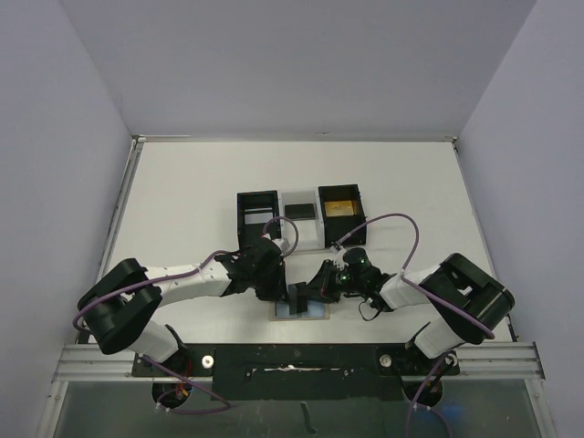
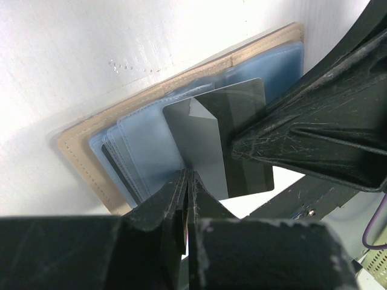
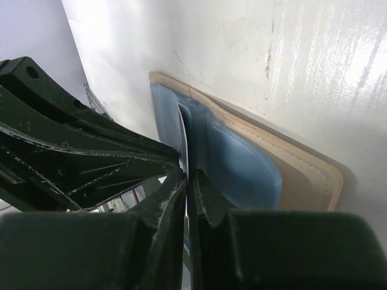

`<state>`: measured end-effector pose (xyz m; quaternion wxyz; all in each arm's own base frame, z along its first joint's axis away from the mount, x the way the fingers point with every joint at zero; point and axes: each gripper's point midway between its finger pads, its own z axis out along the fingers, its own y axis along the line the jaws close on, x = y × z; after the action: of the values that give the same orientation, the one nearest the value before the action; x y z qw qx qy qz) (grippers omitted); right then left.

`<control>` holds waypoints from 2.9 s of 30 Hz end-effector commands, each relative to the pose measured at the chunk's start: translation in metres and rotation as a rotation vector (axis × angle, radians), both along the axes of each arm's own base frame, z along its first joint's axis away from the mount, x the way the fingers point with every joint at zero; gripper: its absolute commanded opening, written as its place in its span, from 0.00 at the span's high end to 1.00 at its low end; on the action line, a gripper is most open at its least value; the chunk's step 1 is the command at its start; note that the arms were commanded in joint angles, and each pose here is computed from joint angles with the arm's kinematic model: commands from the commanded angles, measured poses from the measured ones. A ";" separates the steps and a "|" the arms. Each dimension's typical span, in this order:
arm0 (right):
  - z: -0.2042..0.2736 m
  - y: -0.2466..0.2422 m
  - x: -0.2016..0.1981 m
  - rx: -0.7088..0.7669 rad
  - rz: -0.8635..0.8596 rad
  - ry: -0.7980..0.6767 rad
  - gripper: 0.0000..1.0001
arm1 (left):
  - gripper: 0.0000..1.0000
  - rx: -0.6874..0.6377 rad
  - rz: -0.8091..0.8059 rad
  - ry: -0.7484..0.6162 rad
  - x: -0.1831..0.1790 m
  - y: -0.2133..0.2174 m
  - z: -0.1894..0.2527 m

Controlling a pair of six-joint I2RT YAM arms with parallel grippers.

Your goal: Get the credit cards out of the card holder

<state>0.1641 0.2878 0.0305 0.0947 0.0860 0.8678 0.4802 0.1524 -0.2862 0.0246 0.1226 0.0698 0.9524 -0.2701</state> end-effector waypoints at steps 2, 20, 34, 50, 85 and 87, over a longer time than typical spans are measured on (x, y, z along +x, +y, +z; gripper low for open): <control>0.010 0.000 0.012 -0.030 -0.020 -0.072 1.00 | 1.00 0.068 0.023 -0.028 0.004 0.013 -0.005; 0.036 -0.019 0.023 -0.109 -0.077 -0.153 1.00 | 1.00 0.046 0.045 -0.055 0.009 0.010 0.005; 0.034 0.001 0.019 -0.044 -0.017 -0.141 1.00 | 0.98 0.020 0.044 -0.075 0.013 0.006 0.013; 0.019 0.000 0.015 -0.087 -0.002 -0.090 0.85 | 0.90 -0.023 0.017 -0.063 0.009 -0.003 0.013; 0.190 -0.054 0.092 -0.745 0.203 -1.546 1.00 | 0.22 -0.022 0.395 -0.502 0.121 0.165 0.133; 0.190 -0.053 0.103 -0.812 0.236 -1.550 1.00 | 0.21 0.011 0.426 -0.537 0.128 0.182 0.135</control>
<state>0.2391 0.2389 0.1893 0.5961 -0.3541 0.7029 0.1586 0.2653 -0.1230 0.1296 0.3683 -0.0875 0.8999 -0.2166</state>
